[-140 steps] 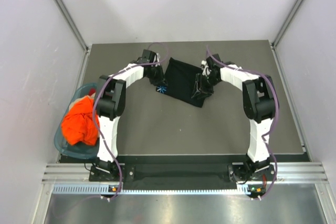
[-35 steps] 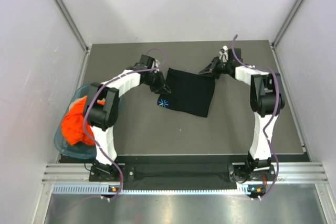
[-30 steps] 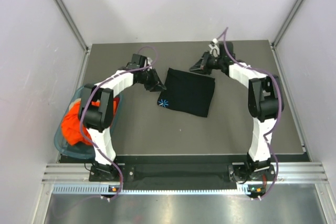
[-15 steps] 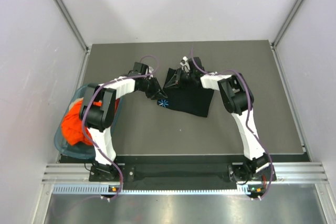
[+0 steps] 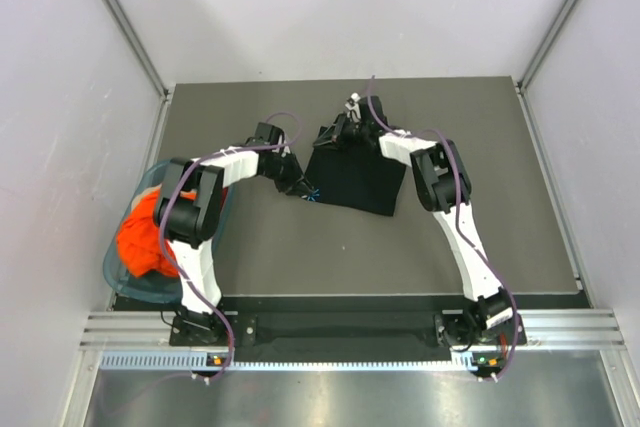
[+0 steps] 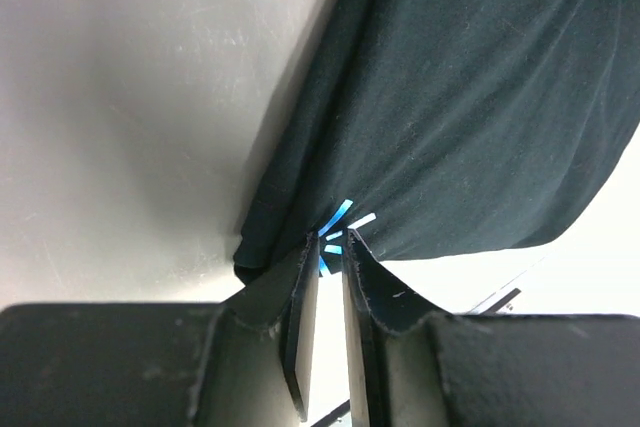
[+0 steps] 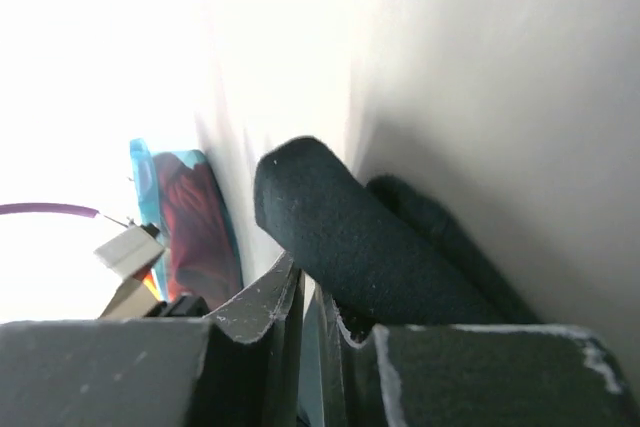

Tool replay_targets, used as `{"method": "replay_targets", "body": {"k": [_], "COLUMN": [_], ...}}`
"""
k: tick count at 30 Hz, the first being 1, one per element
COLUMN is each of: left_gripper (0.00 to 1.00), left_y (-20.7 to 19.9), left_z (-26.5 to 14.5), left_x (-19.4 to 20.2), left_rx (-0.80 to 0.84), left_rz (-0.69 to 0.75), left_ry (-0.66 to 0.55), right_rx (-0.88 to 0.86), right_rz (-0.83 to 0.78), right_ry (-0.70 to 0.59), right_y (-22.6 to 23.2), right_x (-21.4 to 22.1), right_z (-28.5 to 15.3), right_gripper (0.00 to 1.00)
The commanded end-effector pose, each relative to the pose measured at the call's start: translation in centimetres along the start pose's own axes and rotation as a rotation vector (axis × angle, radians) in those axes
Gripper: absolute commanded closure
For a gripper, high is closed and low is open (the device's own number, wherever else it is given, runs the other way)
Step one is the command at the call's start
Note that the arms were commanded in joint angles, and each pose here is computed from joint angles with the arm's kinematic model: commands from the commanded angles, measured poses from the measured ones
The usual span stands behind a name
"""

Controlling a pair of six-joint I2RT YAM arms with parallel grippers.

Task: Fold and stack the t-shirts
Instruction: Fold the tshirt

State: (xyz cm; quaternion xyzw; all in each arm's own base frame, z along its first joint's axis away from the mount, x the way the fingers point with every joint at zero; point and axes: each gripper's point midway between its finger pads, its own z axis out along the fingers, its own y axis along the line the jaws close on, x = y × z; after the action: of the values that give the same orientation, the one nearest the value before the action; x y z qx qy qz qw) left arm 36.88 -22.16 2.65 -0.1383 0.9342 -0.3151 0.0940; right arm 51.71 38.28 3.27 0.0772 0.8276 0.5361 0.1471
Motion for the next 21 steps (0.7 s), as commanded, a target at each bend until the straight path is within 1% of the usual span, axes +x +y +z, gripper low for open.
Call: {"method": "replay_targets", "body": {"k": [1, 3, 6, 8, 11, 13, 14, 16, 17, 19, 20, 21], "left_gripper": [0.79, 0.79, 0.79, 0.79, 0.79, 0.78, 0.78, 0.77, 0.76, 0.76, 0.75, 0.74], "left_y": [5.1, 5.2, 5.2, 4.8, 3.6, 1.8, 1.1, -0.8, -1.3, -3.0, -3.7, -4.3], "left_z": [1.8, 1.8, 1.6, 1.3, 0.5, -0.5, -1.0, -2.3, -2.6, -3.9, -4.2, -4.6], "left_x": [1.1, 1.1, 1.1, 1.0, 0.4, -0.4, -0.7, -1.6, -1.8, -2.5, -2.7, -2.9], "left_rx": [-0.182, -0.183, -0.185, -0.175, -0.155, -0.111, -0.1, -0.07, -0.063, -0.034, -0.02, -0.006], "left_rz": [-0.043, -0.044, -0.043, -0.033, -0.005, 0.031, 0.04, 0.079, 0.093, 0.122, 0.13, 0.137], "left_ry": [0.026, 0.023, 0.02, 0.013, -0.004, -0.027, -0.036, -0.059, -0.066, -0.085, -0.091, -0.099], "right_rx": [0.083, 0.123, 0.147, 0.132, 0.087, 0.044, 0.014, 0.027, 0.014, 0.017, 0.01, 0.03], "right_rz": [0.01, 0.029, 0.071, 0.086, 0.066, 0.064, 0.052, 0.057, 0.014, -0.006, -0.026, -0.057], "right_ry": [-0.169, -0.198, -0.247, -0.268, -0.299, -0.298, -0.298, -0.293, -0.294, -0.306, -0.301, -0.296], "right_y": [-3.9, -5.3, -6.2, -5.5, -3.0, -0.9, 0.7, 1.6, 3.8, 5.0, 7.2, 7.2], "right_x": [-5.4, -6.6, -8.7, -10.2, -12.1, -12.8, -13.5, -14.0, -14.2, -15.2, -15.0, -14.8], "right_z": [-0.5, -0.8, -1.7, -2.4, -3.6, -4.5, -5.8, -7.8, -9.4, -12.2, -14.1, -15.2], "right_gripper": [0.9, 0.9, 0.89, 0.89, 0.89, 0.89, 0.89, 0.88, 0.87, 0.87, 0.87, 0.86]}}
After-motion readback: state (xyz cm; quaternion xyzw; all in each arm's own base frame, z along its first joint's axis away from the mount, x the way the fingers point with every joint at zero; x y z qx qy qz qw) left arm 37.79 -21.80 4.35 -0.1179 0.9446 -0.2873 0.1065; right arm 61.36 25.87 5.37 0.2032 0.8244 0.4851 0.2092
